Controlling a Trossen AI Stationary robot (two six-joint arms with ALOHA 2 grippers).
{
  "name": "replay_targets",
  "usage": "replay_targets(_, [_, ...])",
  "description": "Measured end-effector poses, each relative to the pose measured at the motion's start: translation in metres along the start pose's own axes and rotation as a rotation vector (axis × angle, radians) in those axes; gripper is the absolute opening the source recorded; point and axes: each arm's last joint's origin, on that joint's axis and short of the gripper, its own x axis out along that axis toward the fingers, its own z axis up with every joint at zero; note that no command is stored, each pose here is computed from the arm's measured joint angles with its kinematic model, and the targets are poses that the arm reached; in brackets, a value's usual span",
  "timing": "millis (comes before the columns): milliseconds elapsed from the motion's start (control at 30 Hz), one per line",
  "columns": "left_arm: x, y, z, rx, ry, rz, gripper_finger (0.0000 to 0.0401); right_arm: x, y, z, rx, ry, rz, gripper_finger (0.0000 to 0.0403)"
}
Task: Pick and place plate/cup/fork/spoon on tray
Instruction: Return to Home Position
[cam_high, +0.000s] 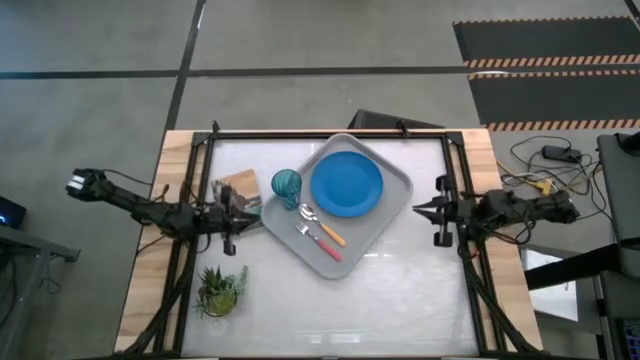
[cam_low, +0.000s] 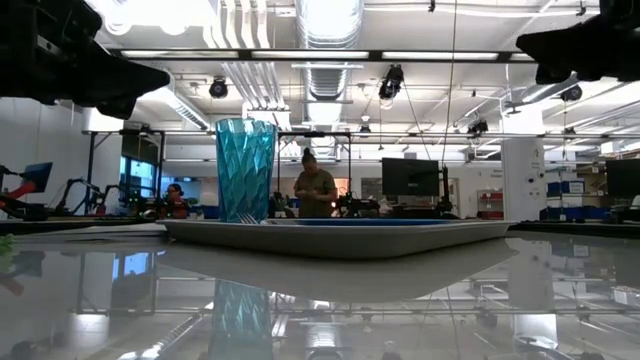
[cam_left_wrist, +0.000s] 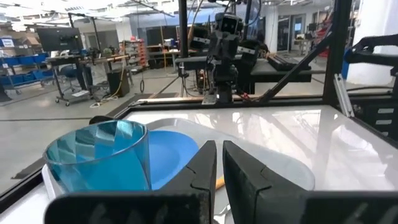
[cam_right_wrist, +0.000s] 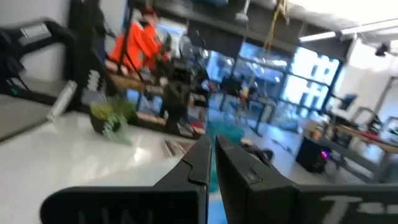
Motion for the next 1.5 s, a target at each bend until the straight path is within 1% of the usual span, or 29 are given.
replay_targets(100, [0.001, -0.001, -0.002, 0.008, 0.017, -0.001, 0.0011, 0.001, 0.005, -0.011, 0.010, -0.074, 0.012, 0.0013])
replay_targets(300, [0.003, -0.002, -0.006, 0.024, 0.049, -0.003, 0.0011, 0.002, 0.007, -0.012, -0.006, -0.078, 0.063, 0.0013])
replay_targets(567, [0.005, -0.003, -0.011, 0.043, 0.089, -0.006, 0.0011, 0.003, 0.007, -0.013, 0.149, -0.058, 0.065, 0.0013])
replay_targets(700, [0.006, -0.004, -0.013, 0.053, 0.109, -0.007, 0.0011, 0.003, 0.007, -0.013, 0.188, -0.057, 0.066, 0.0013])
replay_targets(1500, [0.012, -0.008, -0.031, 0.121, 0.251, -0.016, 0.0011, 0.003, 0.007, -0.013, 0.191, -0.055, 0.066, 0.0013])
